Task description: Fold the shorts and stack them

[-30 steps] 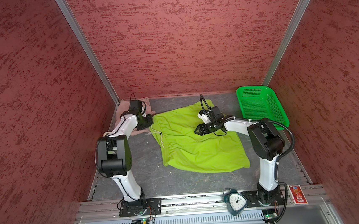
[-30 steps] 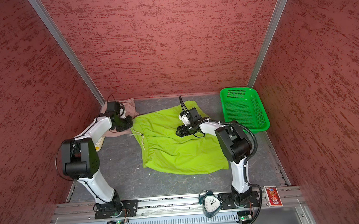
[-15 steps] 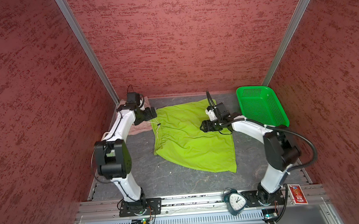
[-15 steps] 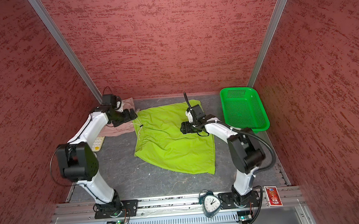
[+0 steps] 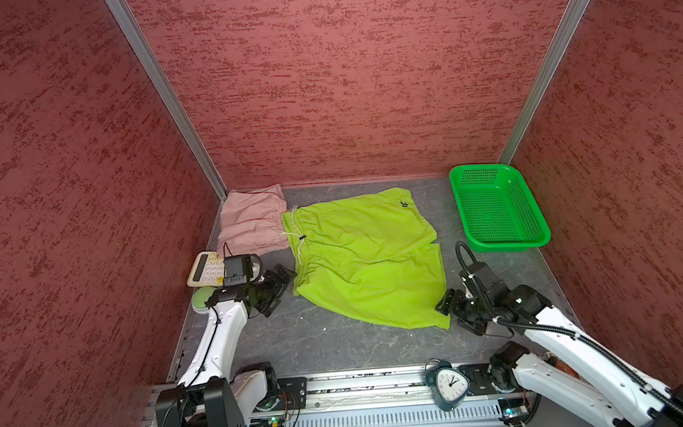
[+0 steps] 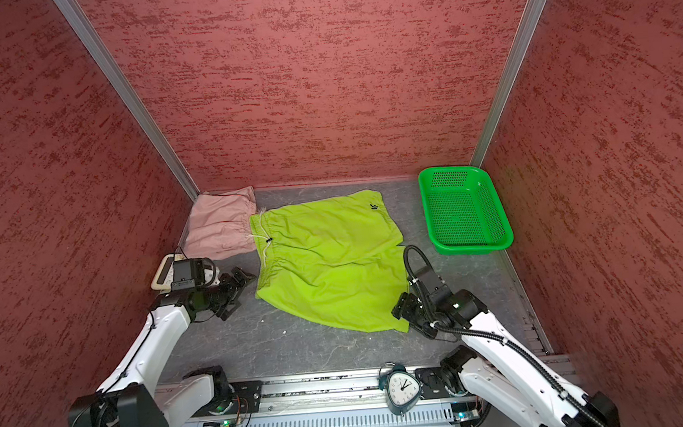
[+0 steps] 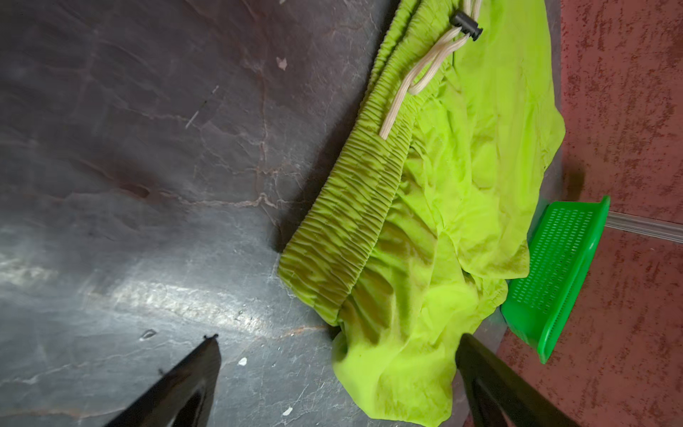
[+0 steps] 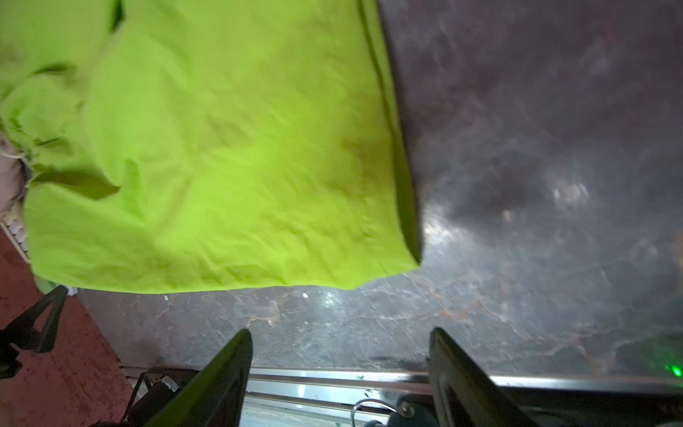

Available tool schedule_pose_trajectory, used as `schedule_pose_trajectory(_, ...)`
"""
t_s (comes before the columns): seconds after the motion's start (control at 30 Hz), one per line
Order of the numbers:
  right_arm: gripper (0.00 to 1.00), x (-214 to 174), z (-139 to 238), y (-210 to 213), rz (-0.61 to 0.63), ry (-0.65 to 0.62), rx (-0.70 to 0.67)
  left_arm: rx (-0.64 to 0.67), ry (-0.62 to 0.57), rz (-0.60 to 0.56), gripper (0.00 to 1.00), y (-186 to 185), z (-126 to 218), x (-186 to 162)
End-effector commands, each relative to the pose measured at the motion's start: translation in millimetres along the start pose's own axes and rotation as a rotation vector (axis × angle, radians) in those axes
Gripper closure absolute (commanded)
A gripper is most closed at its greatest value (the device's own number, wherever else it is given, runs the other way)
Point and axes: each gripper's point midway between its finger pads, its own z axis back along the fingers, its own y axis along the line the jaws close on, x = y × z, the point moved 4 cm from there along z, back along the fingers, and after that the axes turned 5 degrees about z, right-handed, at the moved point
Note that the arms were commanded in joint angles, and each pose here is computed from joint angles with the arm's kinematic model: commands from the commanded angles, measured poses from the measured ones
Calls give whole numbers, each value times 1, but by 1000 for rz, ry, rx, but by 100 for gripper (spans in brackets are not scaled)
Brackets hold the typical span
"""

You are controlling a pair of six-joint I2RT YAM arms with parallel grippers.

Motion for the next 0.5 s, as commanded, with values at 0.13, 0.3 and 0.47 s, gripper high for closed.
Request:
schedule_pose_trajectory(0.13, 23, -6, -24, -8, -147, 15, -11, -98, 4, 89, 1, 5, -9, -9)
schedule_pose_trajectory(0.3, 22, -1, -40, 2, -171, -38, 22, -119, -13, 123, 1, 9, -7, -16)
schedule_pose_trajectory(0.47, 22, 7, -56, -3, -233, -103, 53, -105, -30, 129, 1, 12, -7, -22)
